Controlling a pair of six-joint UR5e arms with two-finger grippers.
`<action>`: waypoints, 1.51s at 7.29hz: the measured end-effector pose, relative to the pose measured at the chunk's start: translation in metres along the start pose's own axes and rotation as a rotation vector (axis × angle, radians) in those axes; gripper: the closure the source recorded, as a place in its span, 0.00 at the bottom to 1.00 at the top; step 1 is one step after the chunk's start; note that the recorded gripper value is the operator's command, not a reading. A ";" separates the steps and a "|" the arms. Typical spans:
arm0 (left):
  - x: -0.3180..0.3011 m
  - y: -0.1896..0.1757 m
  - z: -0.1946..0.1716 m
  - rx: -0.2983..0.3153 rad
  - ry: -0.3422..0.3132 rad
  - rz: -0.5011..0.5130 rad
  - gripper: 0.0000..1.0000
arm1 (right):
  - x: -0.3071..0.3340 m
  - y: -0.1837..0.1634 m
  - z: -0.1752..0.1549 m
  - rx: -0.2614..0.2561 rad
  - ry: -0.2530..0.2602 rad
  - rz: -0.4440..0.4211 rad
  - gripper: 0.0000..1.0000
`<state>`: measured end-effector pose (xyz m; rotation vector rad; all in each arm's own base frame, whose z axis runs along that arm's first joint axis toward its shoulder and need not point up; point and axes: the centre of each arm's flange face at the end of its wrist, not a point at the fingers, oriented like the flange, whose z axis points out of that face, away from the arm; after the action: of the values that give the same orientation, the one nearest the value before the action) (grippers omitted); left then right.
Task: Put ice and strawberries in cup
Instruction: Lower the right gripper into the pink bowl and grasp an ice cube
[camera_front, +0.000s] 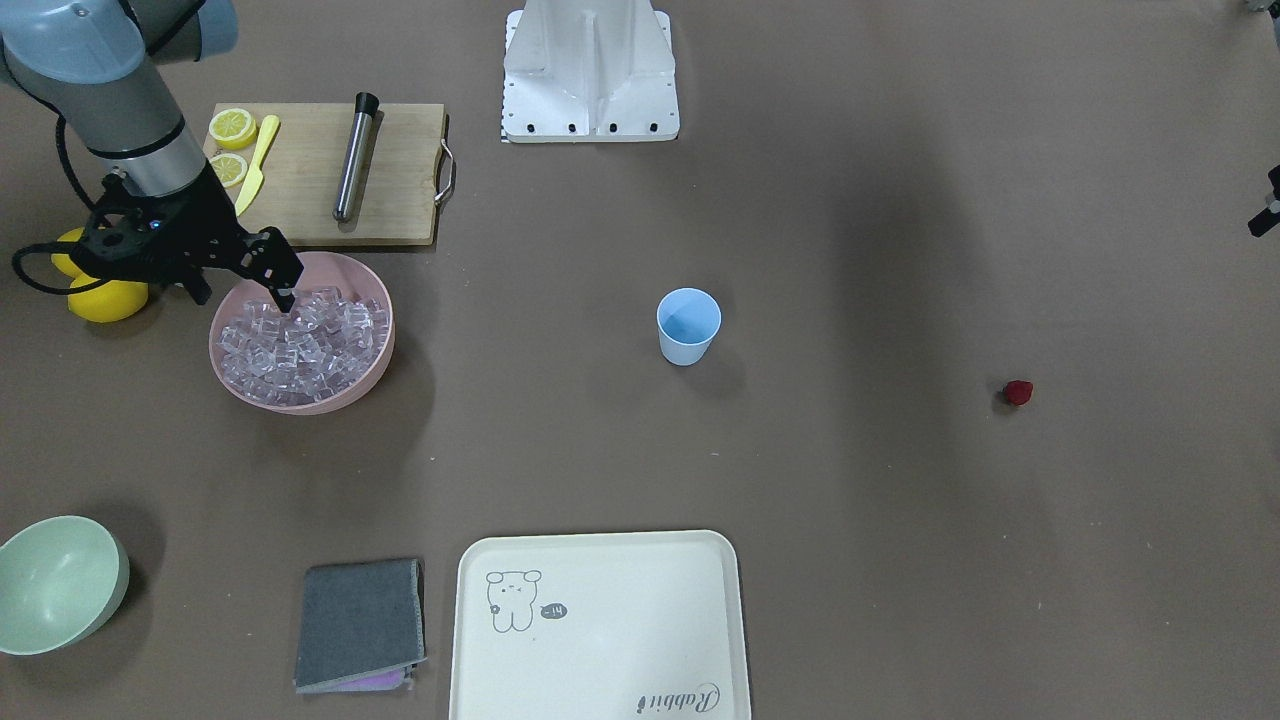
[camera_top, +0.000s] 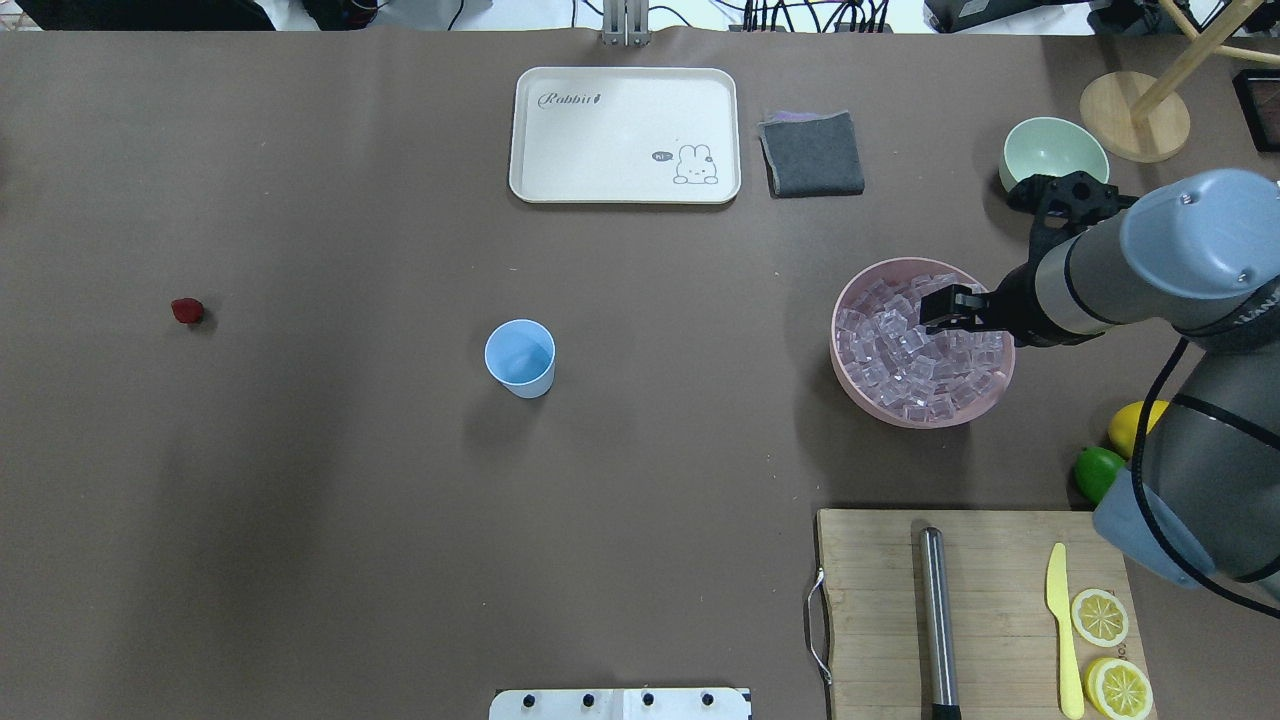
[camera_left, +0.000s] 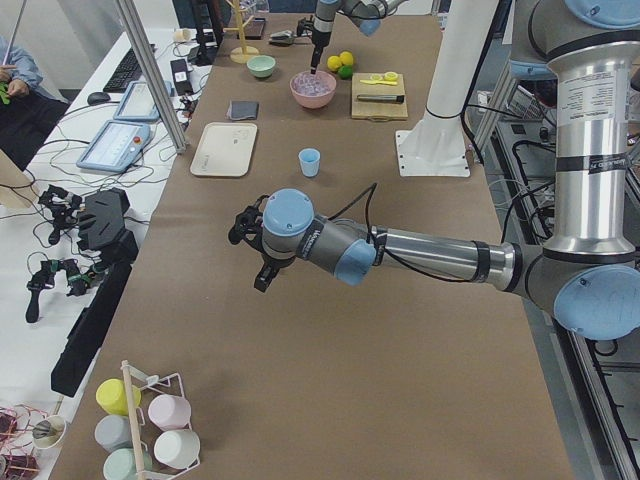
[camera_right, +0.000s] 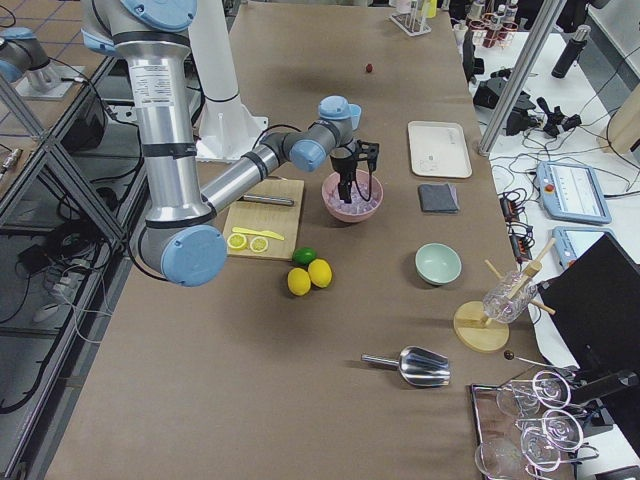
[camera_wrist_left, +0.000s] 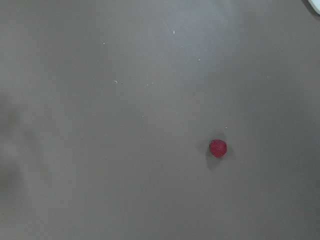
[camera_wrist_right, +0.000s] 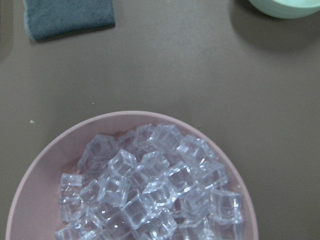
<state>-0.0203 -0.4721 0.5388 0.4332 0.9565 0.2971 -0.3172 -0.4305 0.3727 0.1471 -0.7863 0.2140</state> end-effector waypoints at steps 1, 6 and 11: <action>0.000 0.000 0.000 0.001 -0.001 0.000 0.01 | -0.007 0.008 0.008 -0.012 0.000 -0.004 0.01; 0.000 0.000 0.000 0.002 0.000 0.003 0.01 | -0.028 0.031 0.053 -0.033 0.083 0.009 0.26; -0.002 0.001 0.001 -0.001 0.002 -0.001 0.01 | -0.044 0.015 0.046 -0.032 0.135 0.023 0.42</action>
<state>-0.0202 -0.4719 0.5414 0.4321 0.9582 0.2973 -0.3827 -0.4322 0.3745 0.0927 -0.6567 0.2306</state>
